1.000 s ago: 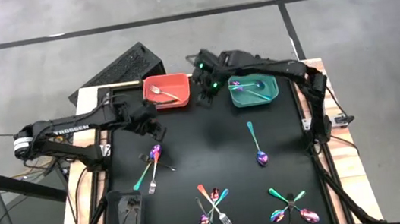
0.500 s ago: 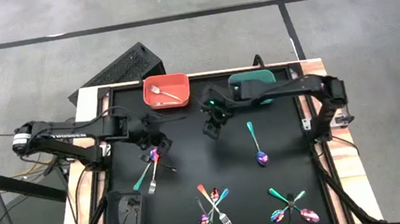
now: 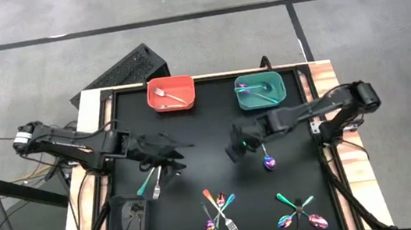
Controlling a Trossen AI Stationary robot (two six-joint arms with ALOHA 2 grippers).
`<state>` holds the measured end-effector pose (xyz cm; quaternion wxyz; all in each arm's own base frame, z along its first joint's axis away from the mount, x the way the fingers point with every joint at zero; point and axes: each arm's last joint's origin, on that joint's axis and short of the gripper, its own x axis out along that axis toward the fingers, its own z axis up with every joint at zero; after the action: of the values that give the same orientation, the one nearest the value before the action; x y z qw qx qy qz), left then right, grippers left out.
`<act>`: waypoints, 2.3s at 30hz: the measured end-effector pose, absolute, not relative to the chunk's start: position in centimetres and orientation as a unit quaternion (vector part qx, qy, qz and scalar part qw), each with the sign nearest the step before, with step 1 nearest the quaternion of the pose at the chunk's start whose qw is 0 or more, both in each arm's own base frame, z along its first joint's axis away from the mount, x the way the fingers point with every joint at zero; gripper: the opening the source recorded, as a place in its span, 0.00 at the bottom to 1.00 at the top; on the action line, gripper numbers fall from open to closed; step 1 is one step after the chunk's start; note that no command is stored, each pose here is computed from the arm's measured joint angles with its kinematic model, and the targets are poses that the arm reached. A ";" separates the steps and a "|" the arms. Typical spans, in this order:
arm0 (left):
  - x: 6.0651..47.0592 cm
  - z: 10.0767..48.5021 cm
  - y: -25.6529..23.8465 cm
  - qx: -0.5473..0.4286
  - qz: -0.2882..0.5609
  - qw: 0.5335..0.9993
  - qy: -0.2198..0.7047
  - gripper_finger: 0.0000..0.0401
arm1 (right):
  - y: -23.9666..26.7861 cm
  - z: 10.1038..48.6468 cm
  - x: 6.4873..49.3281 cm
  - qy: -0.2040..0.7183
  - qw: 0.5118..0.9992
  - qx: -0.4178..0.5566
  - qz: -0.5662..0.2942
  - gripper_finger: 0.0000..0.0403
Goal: Sort silverware by color (type)
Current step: Put the blue spoon into the blue bin
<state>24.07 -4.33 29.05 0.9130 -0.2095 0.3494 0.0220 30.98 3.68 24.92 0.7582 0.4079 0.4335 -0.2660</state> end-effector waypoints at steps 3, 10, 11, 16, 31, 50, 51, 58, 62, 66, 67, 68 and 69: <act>23.9 29.0 -5.3 -0.192 0.001 0.915 0.354 0.43 | 6.1 24.4 30.8 0.437 0.750 0.425 -0.256 0.54; 23.2 29.0 -7.6 -0.144 -0.056 0.919 0.363 0.43 | 11.6 23.2 33.1 0.389 0.777 0.468 -0.158 0.54; 23.1 29.0 -7.9 -0.139 -0.060 0.919 0.365 0.43 | 12.3 22.8 33.5 0.382 0.778 0.477 -0.147 0.54; 22.3 28.5 -8.9 -0.114 -0.055 0.911 0.391 0.43 | 14.8 19.9 35.2 0.371 0.775 0.498 -0.119 0.54; 21.2 27.9 -9.4 -0.098 0.001 0.903 0.418 0.43 | 17.1 17.2 35.4 0.463 0.725 0.503 -0.079 0.49; 21.4 27.9 -8.9 -0.086 0.012 0.905 0.416 0.43 | 15.2 16.7 35.7 0.492 0.743 0.450 -0.067 0.35; 21.4 27.9 -8.9 -0.086 0.012 0.905 0.416 0.43 | 15.2 16.7 35.7 0.495 0.746 0.442 -0.059 0.35; 21.4 27.9 -8.8 -0.078 0.021 0.908 0.411 0.43 | 14.6 16.7 36.0 0.494 0.768 0.408 -0.030 0.42; 21.6 27.9 -8.4 -0.081 0.030 0.908 0.411 0.43 | 13.6 16.9 36.7 0.473 0.784 0.401 -0.026 0.47; 21.8 27.9 -7.8 -0.088 0.041 0.907 0.410 0.43 | 12.5 15.3 37.4 0.486 0.769 0.413 -0.049 0.51; 21.8 27.9 -7.8 -0.092 0.044 0.906 0.411 0.43 | 12.4 14.7 37.5 0.491 0.765 0.413 -0.053 0.51; 21.8 27.9 -7.7 -0.095 0.045 0.906 0.411 0.43 | 12.3 14.4 37.7 0.489 0.765 0.416 -0.052 0.51; 21.8 27.8 -7.7 -0.097 0.046 0.905 0.411 0.43 | 12.3 14.2 37.8 0.489 0.764 0.418 -0.049 0.51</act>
<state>21.83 -7.73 27.85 0.9051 -0.0975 0.4113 0.0463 37.79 12.35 14.19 0.7645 0.4175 0.4887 -0.0494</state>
